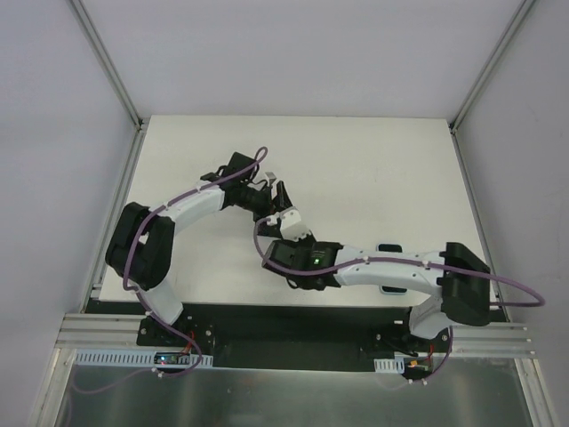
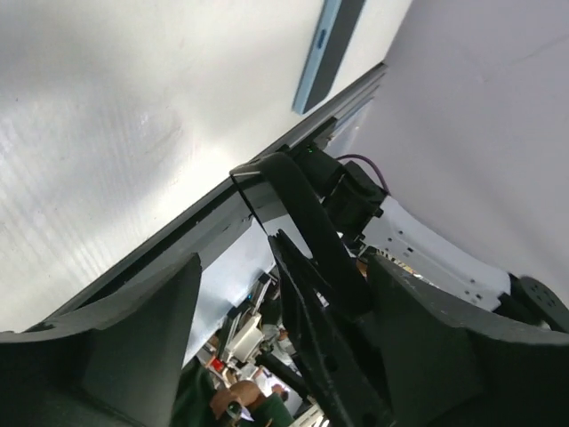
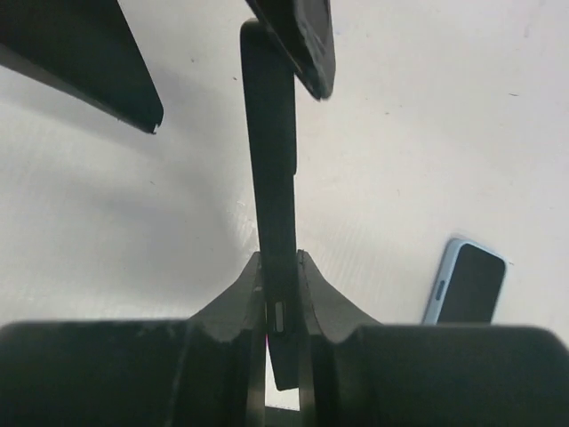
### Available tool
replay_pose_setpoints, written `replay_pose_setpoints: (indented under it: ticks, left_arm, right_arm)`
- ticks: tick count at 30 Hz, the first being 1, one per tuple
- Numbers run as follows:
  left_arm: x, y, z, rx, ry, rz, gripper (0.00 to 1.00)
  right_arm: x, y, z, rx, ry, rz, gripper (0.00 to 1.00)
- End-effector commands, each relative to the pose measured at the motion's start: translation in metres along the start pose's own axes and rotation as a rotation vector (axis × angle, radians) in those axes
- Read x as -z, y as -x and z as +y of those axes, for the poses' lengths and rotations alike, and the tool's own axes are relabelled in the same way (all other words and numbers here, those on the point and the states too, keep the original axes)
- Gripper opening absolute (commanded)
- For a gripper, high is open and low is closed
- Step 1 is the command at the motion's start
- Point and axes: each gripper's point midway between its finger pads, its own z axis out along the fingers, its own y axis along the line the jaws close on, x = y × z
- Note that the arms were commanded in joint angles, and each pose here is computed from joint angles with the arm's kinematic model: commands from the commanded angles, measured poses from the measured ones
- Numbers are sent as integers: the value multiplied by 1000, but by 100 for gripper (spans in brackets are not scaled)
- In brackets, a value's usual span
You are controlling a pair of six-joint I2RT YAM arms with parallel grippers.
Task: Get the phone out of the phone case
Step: Adjust the phone.
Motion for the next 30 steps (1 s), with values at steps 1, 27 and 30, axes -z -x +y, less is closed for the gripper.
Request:
replay_pose_setpoints:
  ticks: [1, 27, 30]
  left_arm:
    - [31, 8, -31, -121, -104, -37, 76]
    - [110, -34, -78, -692, -660, -179, 84]
    - [112, -35, -82, -702, -694, -168, 84]
  right_arm:
    - [13, 30, -17, -163, 124, -54, 1]
    - [76, 142, -48, -834, 1166, -92, 1]
    - [82, 147, -44, -825, 1239, -89, 1]
